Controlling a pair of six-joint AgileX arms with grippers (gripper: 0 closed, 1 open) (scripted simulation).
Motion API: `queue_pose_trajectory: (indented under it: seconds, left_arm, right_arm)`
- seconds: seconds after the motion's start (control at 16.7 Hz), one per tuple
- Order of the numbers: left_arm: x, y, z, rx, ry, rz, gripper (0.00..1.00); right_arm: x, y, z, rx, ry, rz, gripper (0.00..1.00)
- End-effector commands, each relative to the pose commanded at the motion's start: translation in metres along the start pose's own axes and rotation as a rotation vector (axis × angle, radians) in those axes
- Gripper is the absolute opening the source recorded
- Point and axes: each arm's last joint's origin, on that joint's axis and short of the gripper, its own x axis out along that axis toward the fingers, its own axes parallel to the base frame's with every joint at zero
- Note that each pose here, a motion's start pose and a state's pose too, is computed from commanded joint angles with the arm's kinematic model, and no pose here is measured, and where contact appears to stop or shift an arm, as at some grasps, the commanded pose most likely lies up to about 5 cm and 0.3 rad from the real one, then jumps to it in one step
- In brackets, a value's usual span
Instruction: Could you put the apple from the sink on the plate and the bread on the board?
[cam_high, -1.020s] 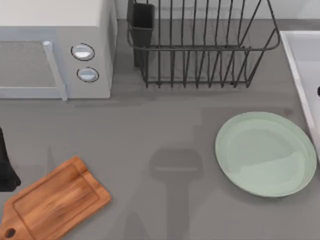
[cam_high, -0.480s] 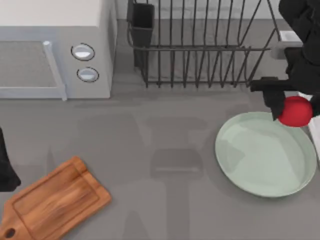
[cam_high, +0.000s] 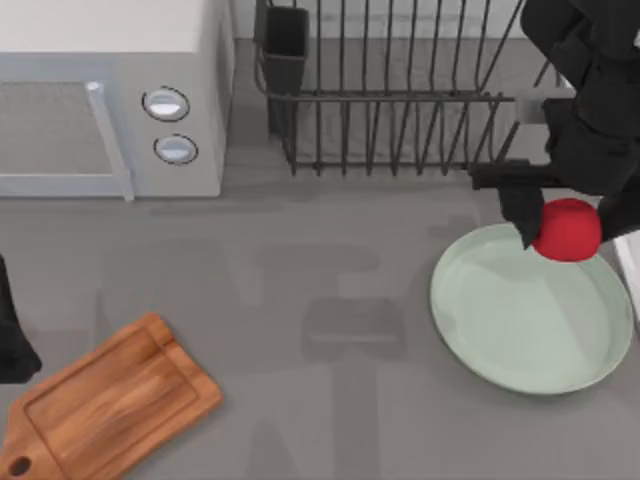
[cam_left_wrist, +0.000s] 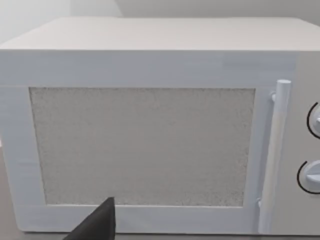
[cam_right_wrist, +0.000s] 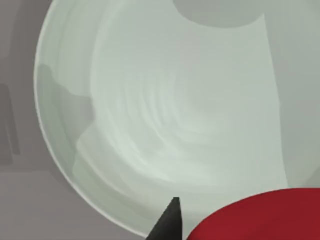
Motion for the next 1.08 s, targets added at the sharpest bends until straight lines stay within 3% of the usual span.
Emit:
queue_pose_trajectory:
  seconds: [0.06, 0.84, 1.08]
  left_arm:
    - [0.0, 0.0, 0.0, 0.0, 0.0, 0.0, 1.0]
    - [0.0, 0.0, 0.0, 0.0, 0.0, 0.0, 1.0]
    - [0.0, 0.0, 0.0, 0.0, 0.0, 0.0, 1.0]
  right_arm:
    - [0.0, 0.0, 0.0, 0.0, 0.0, 0.0, 0.0]
    - [0.0, 0.0, 0.0, 0.0, 0.0, 0.0, 0.98]
    - [0.0, 0.0, 0.0, 0.0, 0.0, 0.0, 1.0]
